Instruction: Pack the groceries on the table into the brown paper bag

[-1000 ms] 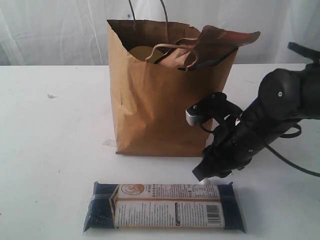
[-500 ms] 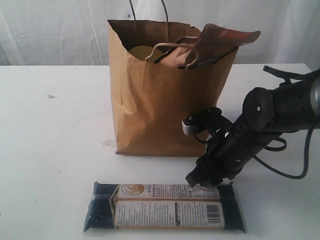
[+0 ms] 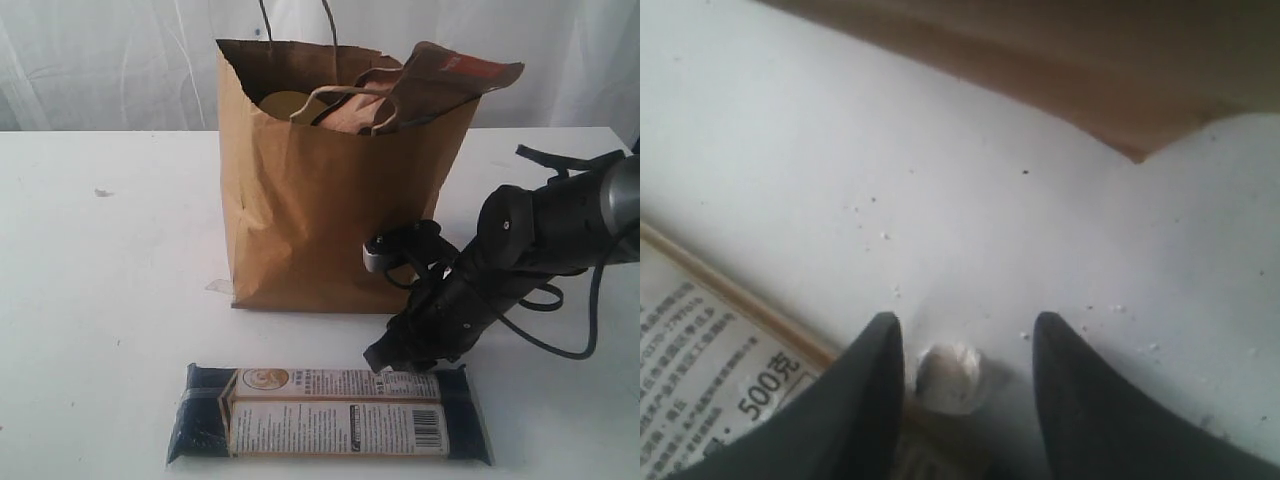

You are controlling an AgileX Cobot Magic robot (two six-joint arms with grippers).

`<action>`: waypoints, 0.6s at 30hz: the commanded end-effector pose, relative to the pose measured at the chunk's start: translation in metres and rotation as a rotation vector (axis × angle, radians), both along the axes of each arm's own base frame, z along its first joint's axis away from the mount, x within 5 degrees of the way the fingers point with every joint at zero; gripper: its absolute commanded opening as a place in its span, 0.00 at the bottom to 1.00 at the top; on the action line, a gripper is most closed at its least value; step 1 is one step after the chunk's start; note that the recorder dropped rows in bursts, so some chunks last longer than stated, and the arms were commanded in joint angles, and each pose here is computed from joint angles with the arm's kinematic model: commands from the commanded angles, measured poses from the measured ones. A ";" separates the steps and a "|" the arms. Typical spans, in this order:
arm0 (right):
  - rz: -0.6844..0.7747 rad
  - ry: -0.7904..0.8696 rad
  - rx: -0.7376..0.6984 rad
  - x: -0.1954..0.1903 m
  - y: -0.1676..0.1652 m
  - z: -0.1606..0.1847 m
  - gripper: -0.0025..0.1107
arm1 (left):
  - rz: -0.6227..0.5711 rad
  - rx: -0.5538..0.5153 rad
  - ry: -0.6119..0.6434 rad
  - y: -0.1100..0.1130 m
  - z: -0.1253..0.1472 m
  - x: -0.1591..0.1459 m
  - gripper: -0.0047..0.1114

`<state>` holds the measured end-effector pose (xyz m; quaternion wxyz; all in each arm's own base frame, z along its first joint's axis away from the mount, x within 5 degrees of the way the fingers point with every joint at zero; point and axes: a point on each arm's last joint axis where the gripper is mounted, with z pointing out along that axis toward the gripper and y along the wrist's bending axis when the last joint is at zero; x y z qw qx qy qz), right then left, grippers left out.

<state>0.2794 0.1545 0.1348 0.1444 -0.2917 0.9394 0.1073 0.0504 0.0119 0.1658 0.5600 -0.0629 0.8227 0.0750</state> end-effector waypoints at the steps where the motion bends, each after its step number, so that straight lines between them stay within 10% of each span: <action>1: -0.007 0.018 -0.004 0.000 0.000 -0.008 0.37 | -0.008 0.002 -0.009 0.000 0.001 0.000 0.04; 18: -0.018 0.030 0.015 -0.005 0.000 0.007 0.02 | -0.008 0.002 -0.009 0.000 0.001 0.000 0.04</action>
